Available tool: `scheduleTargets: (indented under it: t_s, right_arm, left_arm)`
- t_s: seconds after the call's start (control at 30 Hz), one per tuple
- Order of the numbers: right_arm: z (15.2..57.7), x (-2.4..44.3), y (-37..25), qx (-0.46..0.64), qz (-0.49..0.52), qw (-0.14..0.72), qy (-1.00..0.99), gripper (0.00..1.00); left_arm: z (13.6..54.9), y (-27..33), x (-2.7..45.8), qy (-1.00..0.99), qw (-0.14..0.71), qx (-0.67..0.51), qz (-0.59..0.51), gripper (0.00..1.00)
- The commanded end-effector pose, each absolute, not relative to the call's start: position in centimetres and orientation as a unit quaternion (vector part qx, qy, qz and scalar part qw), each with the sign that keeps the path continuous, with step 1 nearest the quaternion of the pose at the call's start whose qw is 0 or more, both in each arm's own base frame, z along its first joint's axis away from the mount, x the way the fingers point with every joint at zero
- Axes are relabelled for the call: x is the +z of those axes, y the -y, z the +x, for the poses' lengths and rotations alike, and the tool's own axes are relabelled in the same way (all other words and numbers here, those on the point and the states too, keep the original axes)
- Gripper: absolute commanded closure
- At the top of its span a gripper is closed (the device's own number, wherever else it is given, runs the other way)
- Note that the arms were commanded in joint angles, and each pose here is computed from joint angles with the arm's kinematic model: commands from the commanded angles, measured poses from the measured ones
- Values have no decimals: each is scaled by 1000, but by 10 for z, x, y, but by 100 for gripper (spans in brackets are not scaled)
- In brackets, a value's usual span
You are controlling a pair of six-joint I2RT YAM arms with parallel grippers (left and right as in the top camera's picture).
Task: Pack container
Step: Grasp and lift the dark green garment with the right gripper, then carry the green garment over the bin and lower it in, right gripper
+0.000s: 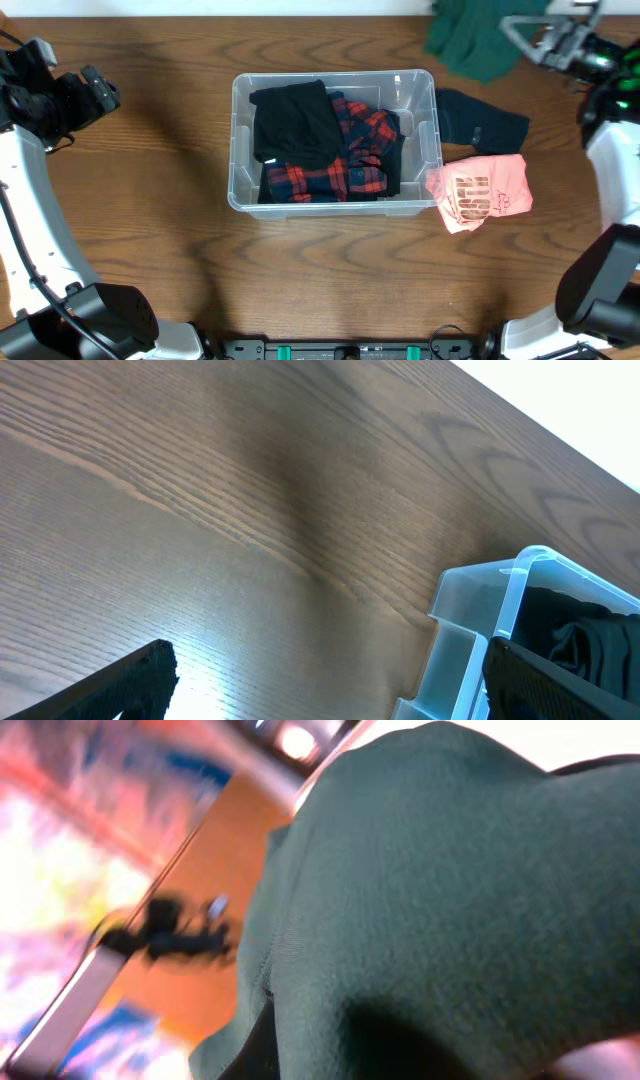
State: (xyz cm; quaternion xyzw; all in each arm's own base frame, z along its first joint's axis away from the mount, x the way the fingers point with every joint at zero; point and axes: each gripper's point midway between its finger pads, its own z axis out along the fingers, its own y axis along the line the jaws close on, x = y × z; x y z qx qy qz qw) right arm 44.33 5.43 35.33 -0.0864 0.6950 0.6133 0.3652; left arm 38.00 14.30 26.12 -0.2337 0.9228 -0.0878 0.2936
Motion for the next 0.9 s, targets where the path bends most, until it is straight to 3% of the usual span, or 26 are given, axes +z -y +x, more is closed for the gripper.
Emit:
scheduleTargets:
  t_s: [0.0,0.3,0.5,0.63,0.77,0.87]
  right_arm:
    - [412,355,-107,645,-174,291,-685,99]
    - [392,333,-202,669,-254,231,-659,99]
    - [425,297,-221,665,-92,183,-718,99]
    - [456,272,-218,616,14,216,-757,98]
    - [463,267,-215,585,-18,267,-765,98]
    - [456,258,-216,578,-30,255,-774,98]
  left_arm:
    - [379,-144,260,-922,292,-87,-238,2]
    - [379,-144,260,-922,292,-87,-238,2]
    - [379,-144,260,-922,292,-87,-238,2]
    - [379,-144,260,-922,292,-87,-238,2]
    - [379,-144,260,-922,292,-87,-238,2]
    - [379,-144,260,-922,292,-87,-238,2]
